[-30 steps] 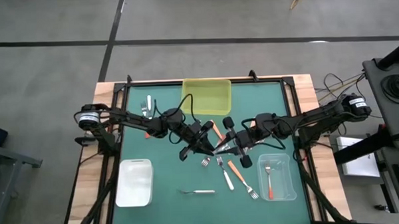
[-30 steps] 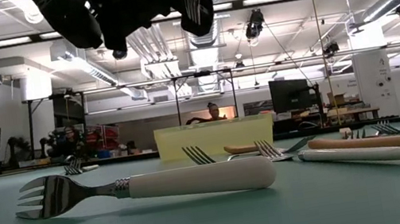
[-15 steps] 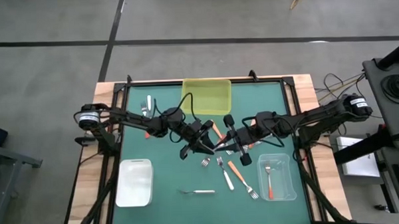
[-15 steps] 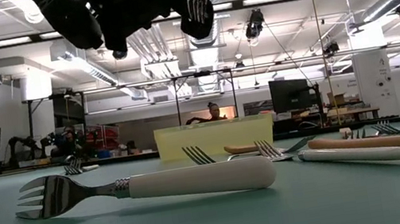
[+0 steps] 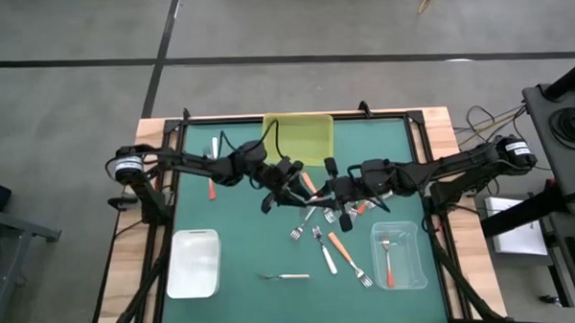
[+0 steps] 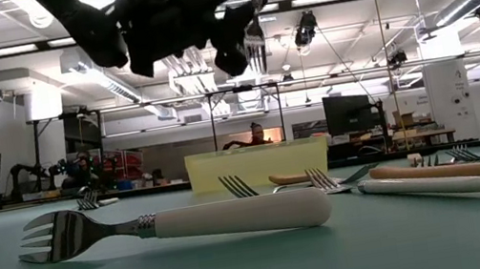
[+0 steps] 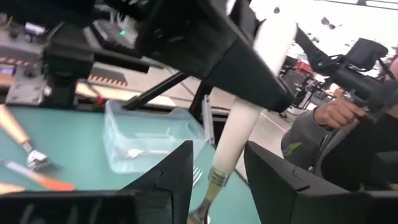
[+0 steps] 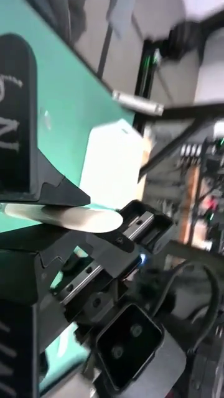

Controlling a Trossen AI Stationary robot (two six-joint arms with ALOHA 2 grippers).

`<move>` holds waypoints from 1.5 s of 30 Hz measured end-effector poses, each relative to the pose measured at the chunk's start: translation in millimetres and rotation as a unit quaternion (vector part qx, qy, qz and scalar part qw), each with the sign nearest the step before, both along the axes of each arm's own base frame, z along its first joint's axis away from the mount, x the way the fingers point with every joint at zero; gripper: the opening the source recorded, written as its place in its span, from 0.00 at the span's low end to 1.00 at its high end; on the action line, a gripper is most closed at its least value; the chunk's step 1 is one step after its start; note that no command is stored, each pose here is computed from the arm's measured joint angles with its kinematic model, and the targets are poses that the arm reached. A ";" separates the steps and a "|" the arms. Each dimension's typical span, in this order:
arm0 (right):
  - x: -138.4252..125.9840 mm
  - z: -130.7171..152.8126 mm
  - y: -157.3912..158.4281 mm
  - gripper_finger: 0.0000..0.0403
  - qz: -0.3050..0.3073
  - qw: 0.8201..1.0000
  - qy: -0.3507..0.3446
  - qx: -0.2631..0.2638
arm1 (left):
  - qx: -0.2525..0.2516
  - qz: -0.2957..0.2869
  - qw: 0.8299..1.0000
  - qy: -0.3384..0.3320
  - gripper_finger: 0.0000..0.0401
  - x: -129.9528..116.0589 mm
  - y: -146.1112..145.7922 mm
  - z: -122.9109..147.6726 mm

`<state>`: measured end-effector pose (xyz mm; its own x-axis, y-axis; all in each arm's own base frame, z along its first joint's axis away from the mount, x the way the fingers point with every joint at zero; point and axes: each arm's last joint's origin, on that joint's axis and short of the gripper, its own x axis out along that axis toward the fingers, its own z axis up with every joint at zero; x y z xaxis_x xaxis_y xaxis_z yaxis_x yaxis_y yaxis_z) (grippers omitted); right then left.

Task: Sort silverware by color (type)
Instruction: Put the white fork into the white bin

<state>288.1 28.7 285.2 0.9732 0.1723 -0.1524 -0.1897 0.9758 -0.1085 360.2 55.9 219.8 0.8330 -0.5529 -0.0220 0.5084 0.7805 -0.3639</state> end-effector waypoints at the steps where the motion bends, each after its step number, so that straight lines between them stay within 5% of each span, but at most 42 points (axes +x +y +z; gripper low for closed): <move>1: -0.9 -0.3 -1.1 0.05 -0.017 1.000 0.005 -0.003 | -0.001 0.004 1.000 0.004 0.31 -0.7 4.1 -0.8; 11: -15.8 6.0 -13.0 0.05 -0.166 0.986 0.033 0.005 | -0.003 0.054 0.998 0.007 0.31 -8.7 27.0 7.1; 18: -20.7 5.3 -24.6 0.05 -0.237 0.970 0.047 0.038 | 0.059 0.143 0.987 0.043 0.29 -23.8 23.5 24.7; 27: -14.2 5.8 -29.2 0.05 -0.165 0.982 0.017 0.093 | 0.181 0.220 0.957 0.053 0.28 -41.8 -23.2 51.9; 38: -9.8 3.2 -28.8 0.05 -0.157 0.984 0.012 0.090 | 0.129 0.252 0.955 0.085 0.29 -32.8 -32.5 40.9; 45: -9.7 3.7 -28.8 0.05 -0.156 0.984 0.009 0.090 | 0.119 0.272 0.952 0.078 0.38 -26.9 -31.0 36.9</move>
<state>278.4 -0.1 288.9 0.9801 -0.1095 -0.1655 0.1227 0.9898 0.0720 333.3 24.9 256.6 0.9710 -0.0047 -0.2391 -0.0399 0.9826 -0.1812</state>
